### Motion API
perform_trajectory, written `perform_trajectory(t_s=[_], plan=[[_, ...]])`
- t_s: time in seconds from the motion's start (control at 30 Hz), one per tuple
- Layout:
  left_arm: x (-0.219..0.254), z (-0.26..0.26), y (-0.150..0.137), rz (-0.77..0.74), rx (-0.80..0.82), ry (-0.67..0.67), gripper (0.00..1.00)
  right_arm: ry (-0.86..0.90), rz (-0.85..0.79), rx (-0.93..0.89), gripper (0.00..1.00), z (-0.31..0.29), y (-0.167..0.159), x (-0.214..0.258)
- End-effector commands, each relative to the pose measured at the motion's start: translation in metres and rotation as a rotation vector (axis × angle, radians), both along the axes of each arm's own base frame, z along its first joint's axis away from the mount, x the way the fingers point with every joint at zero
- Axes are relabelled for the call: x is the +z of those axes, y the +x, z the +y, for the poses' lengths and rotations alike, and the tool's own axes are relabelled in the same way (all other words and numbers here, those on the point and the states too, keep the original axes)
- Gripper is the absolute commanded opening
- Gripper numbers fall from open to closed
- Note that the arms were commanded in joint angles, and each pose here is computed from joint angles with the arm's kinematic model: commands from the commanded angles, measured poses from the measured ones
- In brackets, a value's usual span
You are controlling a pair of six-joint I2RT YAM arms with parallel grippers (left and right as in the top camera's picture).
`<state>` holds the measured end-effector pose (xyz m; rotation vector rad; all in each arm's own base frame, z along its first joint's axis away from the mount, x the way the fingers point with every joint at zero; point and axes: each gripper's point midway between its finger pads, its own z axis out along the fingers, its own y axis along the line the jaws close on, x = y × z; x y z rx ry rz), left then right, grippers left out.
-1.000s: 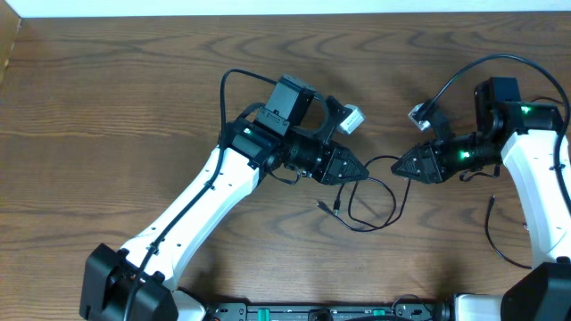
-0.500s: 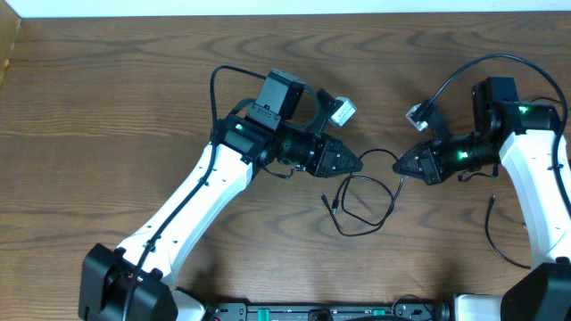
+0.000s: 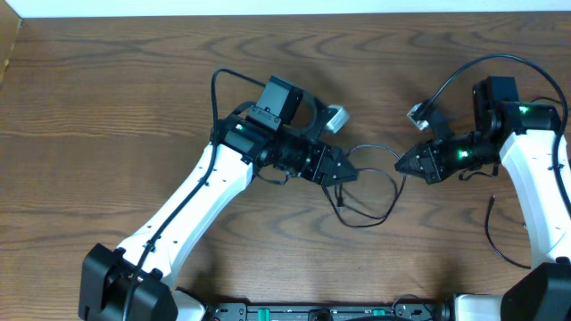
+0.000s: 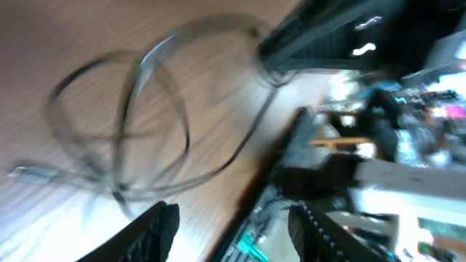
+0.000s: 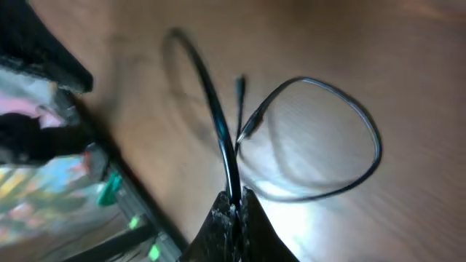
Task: Untangle cables
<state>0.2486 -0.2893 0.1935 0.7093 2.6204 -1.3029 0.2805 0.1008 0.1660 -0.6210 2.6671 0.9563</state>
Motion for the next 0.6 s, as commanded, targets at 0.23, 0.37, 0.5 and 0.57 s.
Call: perform_trajectory(t_s=[0.23,0.37,0.5,0.57], plan=[[-0.063,0.099,0.013,-0.074,0.214,0.620,0.54,-0.394,-0.088,-0.375,0.01,-0.073,0.060,-0.001],[-0.063,0.099,0.012,-0.072,0.213,0.621,0.54,-0.471,-0.234,-0.484,0.01,-0.100,0.088,0.059],[-0.063,0.099,0.012,-0.071,0.213,0.621,0.54,-0.554,-0.432,-0.647,0.01,-0.136,0.107,0.145],[-0.063,0.099,0.012,-0.069,0.215,0.621,0.54,-0.597,-0.530,-0.759,0.01,-0.158,0.109,0.189]])
